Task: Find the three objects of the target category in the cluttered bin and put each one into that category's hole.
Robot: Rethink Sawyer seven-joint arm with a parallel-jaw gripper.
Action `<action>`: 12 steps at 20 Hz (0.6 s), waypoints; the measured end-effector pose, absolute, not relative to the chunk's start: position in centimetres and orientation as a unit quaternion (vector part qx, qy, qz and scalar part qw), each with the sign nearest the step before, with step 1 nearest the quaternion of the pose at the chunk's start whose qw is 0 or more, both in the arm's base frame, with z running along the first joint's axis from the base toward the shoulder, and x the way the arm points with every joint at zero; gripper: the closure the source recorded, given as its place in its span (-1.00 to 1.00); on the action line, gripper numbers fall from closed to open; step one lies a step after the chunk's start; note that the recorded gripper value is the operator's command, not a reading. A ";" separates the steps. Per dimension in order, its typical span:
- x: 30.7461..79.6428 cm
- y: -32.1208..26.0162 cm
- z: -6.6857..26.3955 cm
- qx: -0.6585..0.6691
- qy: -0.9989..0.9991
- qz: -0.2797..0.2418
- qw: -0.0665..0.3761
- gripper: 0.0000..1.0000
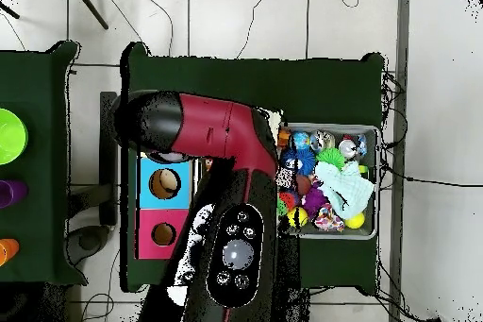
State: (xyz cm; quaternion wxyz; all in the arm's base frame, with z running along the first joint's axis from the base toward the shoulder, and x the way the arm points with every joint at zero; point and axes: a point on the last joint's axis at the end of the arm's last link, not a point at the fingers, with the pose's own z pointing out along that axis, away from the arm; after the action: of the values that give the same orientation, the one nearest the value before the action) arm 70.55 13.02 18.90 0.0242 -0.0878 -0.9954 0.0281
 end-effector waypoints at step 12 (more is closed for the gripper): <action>70.1 13.4 18.5 -0.087 -0.995 0.029 0.027 1.00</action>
State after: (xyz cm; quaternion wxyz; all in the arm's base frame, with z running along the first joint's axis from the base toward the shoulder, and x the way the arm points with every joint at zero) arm 70.13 13.41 18.45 0.0270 -0.0871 -0.9954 0.0287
